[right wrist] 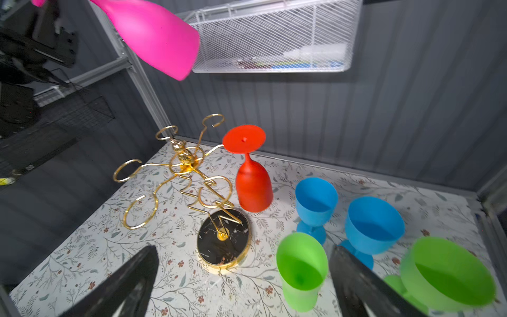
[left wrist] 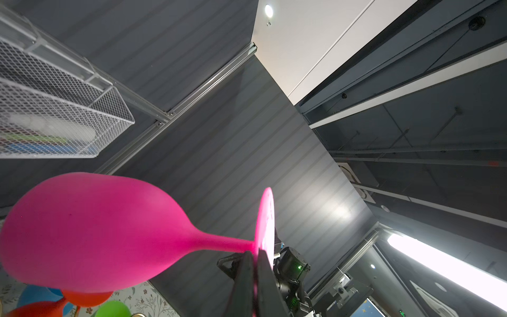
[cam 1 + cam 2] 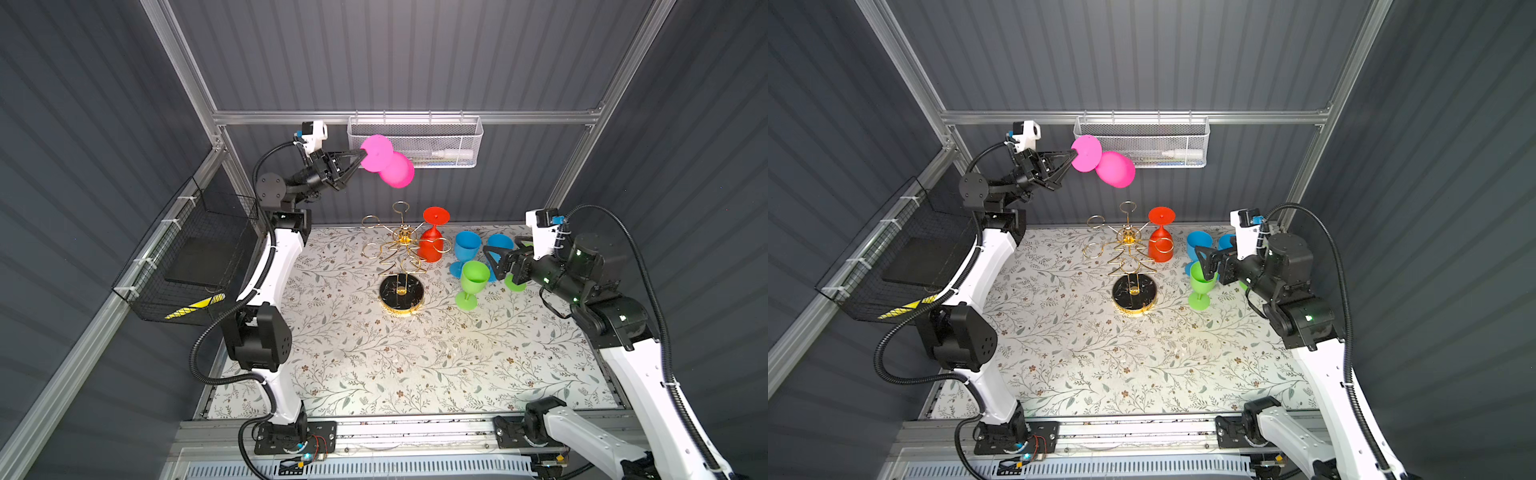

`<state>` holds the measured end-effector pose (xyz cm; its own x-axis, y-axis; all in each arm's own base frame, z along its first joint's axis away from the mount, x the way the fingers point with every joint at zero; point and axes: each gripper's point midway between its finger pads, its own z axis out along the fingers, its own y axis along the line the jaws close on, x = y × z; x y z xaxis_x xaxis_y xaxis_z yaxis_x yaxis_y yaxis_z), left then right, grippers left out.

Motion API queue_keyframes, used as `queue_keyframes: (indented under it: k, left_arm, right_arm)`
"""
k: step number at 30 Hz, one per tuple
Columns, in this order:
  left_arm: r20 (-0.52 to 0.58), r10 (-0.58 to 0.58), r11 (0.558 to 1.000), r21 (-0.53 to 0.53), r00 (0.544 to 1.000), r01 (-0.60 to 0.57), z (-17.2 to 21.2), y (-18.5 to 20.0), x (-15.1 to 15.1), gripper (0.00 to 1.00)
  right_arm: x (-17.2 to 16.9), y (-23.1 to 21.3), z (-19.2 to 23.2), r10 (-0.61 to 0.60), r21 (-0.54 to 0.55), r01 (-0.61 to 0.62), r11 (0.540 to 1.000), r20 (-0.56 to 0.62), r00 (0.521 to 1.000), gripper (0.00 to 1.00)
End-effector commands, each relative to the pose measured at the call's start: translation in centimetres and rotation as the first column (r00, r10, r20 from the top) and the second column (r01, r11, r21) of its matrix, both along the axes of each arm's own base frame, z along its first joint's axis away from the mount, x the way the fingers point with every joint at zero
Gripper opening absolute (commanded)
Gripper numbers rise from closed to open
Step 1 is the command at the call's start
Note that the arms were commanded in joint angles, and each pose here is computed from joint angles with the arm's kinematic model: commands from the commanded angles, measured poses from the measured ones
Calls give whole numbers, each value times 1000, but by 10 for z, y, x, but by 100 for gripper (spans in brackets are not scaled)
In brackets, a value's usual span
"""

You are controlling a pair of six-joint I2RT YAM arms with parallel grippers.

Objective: Take the wine glass off the wine glass rack
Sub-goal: 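Reach the right gripper to the pink glass bowl held by the left gripper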

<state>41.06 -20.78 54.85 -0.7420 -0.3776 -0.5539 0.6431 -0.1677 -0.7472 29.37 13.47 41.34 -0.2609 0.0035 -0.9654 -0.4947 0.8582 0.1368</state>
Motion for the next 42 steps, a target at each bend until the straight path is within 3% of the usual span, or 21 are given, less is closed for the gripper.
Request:
queue_keyframes:
  k: [1,8,16,22,42]
  left_arm:
    - [59,-52,999,6,997,52,16,2,-38,0]
    - [22,-77,997,33,997,76,3,2,-59,0]
    - [-20,-102,994,39,995,103,-9,3,-79,0]
    - [-40,-110,993,38,993,111,-15,4,-89,0]
    - [-36,-145,989,10,989,146,-9,8,-111,0]
  right_arm:
    - [-3,21,23,78,-61,-72,996,107,991,99]
    - [-17,71,40,254,-201,-208,957,238,938,99]
    - [-20,127,44,456,-351,-337,874,350,818,99]
    - [-12,157,56,528,-397,-376,837,407,745,99]
    - [48,196,65,465,-372,-302,878,506,727,99]
